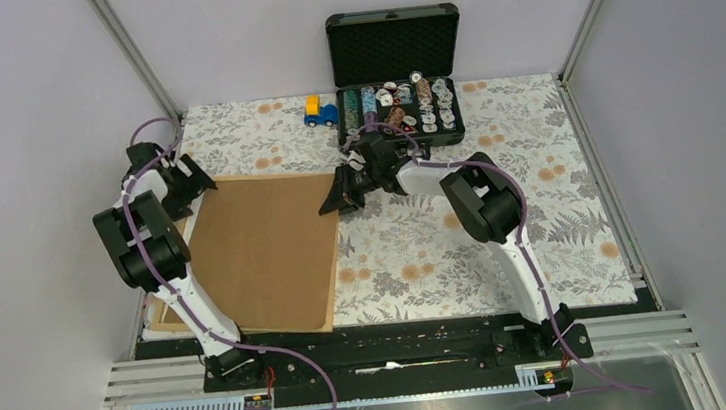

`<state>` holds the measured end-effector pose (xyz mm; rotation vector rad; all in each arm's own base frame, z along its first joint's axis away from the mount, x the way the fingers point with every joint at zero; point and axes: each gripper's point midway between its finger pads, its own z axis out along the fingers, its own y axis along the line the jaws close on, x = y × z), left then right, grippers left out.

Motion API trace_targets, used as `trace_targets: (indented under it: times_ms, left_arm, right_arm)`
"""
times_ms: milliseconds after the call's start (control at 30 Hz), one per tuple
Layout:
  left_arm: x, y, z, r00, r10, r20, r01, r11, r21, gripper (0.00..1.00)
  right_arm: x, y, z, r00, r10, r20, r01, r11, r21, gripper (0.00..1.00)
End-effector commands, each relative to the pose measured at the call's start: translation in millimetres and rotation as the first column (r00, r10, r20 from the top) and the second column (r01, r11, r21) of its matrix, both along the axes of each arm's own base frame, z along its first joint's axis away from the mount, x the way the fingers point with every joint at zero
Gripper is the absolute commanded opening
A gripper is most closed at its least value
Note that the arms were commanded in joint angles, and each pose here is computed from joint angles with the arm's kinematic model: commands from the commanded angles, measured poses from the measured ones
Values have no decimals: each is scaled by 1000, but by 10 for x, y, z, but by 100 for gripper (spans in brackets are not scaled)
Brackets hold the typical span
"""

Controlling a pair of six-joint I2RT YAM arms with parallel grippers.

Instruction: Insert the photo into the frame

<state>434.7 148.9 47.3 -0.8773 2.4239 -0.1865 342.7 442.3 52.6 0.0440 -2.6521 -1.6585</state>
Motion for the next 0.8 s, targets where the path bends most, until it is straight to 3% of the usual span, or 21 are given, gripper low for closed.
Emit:
trace_targets:
  times_ms: [0,133,267,467,600,700,767]
  left_arm:
    - [-92,-494,-341,998,-60,-20,54,967,-248,99]
    - [-114,-702,-398,997,-82,1,77,932,-354,98]
    - [-98,-795,-265,994,-106,42,114,933,-341,95]
    - [-7,-495,399,983,-97,153,114,987,-110,99]
    - [14,-77,751,985,-1,174,-9,998,56,99]
    - [-120,358,679,983,134,127,-151,979,136,99]
    - [-231,520,456,979,190,71,-197,973,119,99]
  right_arm:
    - [145,-190,402,993,-19,115,15,999,32,13]
    - [230,-308,382,991,-25,129,20,999,36,9]
    - [319,-407,368,988,-24,153,21,999,25,6]
    - [389,-422,412,968,16,252,-24,999,31,3]
    - [424,-375,455,955,14,296,-37,997,72,3]
    - [423,-369,420,937,24,348,-59,994,91,3]
    - [385,-369,387,925,27,379,-73,991,109,4]
